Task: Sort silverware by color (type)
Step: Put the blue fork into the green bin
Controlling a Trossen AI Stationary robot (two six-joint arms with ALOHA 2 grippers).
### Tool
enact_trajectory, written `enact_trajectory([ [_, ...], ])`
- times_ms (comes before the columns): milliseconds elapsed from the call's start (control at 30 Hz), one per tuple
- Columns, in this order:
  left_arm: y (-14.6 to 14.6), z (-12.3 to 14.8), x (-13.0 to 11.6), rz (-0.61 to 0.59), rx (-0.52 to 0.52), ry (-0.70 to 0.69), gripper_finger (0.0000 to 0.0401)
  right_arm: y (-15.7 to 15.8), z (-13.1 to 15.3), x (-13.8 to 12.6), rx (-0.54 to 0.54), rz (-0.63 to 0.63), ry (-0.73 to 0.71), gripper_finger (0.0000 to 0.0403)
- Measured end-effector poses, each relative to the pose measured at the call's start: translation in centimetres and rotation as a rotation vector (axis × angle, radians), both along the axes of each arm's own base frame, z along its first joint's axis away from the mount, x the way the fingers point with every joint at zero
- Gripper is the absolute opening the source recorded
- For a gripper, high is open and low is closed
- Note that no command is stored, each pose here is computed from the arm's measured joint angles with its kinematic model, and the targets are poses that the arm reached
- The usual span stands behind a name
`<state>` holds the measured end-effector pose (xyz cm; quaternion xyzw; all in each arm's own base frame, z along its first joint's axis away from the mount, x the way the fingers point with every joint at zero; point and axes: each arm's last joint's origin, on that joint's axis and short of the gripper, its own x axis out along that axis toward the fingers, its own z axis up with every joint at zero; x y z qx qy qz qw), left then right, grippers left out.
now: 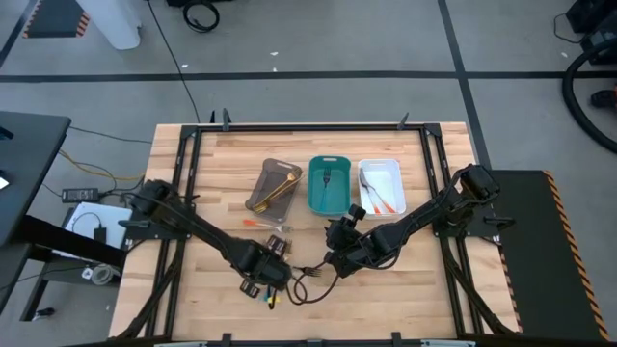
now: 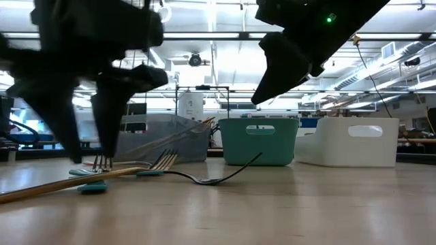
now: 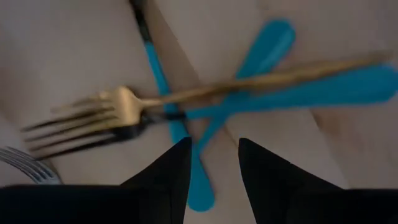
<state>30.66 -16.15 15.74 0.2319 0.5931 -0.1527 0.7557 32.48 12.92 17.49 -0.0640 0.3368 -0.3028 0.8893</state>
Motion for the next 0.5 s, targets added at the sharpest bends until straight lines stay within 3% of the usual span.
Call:
enact_trajectory([
  [133,0.15,-1.12,-0.17,-0.033,0.054,0.059,0.0141,0.0,0.0,0.0,0.0,0.0,0.0,0.0115],
  [500,0.08,-1.16,0.15,-0.11,0.092,0.026,0.0141,0.01,0.02,0.03,0.002,0.0,-0.004,0.0115],
])
